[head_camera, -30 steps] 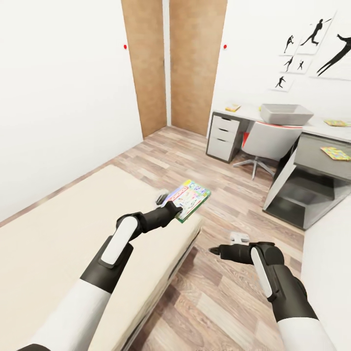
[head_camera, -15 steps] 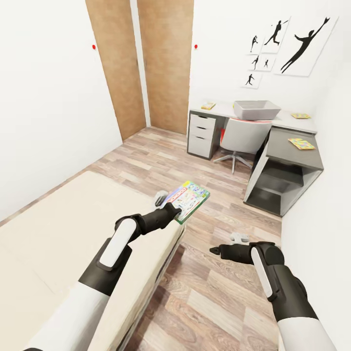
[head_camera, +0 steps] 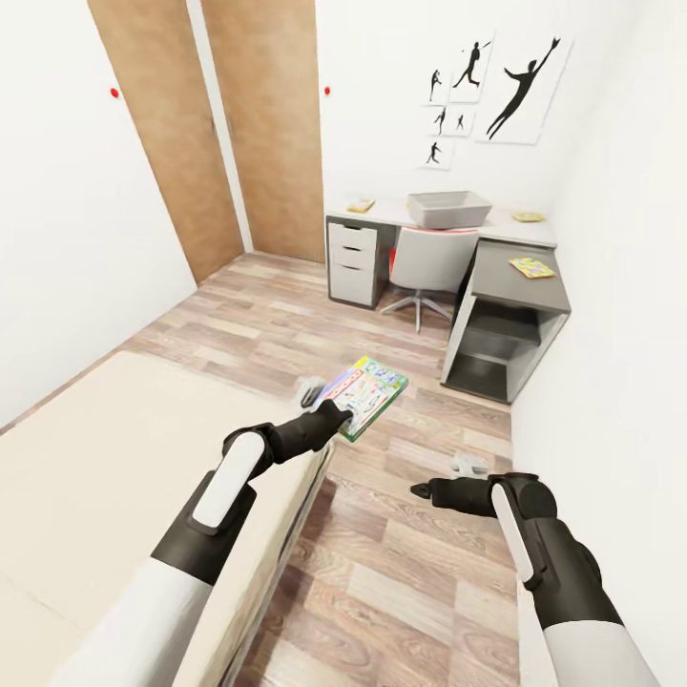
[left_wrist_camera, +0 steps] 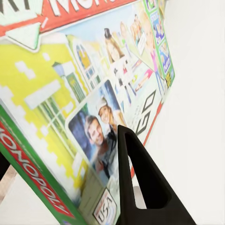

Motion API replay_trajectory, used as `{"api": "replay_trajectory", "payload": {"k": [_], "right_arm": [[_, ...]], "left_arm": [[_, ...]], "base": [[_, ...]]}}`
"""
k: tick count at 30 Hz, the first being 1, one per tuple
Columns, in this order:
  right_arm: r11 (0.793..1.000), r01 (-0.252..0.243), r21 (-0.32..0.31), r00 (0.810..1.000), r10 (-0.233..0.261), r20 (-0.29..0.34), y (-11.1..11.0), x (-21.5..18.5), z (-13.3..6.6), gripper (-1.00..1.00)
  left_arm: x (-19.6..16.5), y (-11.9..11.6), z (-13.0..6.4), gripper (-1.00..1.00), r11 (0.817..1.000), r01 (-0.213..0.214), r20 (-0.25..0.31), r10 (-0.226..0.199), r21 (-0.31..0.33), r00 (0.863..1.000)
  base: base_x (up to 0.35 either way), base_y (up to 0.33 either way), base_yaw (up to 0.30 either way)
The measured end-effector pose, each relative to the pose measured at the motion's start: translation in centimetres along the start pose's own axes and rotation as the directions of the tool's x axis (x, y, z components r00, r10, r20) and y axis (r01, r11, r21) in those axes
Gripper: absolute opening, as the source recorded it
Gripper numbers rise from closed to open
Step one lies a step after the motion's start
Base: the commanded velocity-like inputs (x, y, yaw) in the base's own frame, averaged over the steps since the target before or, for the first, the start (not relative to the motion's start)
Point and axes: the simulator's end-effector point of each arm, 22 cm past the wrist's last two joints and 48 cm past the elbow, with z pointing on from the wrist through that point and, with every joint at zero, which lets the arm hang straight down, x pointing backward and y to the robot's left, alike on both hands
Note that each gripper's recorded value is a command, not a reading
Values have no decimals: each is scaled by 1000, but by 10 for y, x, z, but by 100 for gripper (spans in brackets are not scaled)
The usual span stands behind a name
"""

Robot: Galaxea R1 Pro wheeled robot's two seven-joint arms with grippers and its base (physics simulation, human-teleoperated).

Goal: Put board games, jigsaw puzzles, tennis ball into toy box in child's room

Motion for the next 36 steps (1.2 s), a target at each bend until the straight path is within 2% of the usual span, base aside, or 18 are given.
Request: {"api": "replay_trajectory", "payload": {"k": [23,36], "right_arm": [[1000,2,-3,1000,-2,-1,2,1,1,100],[1000,2,-2,1000,-2,0,1,1,1,100]], "left_arm": [[1,4,-2,-100,1000,4,-7,-4,-1,1000],[4,7,-2,-100,1000,12,-9,-12,-3,1000]], "base": [[0,0,-280],[0,0,-64]]}}
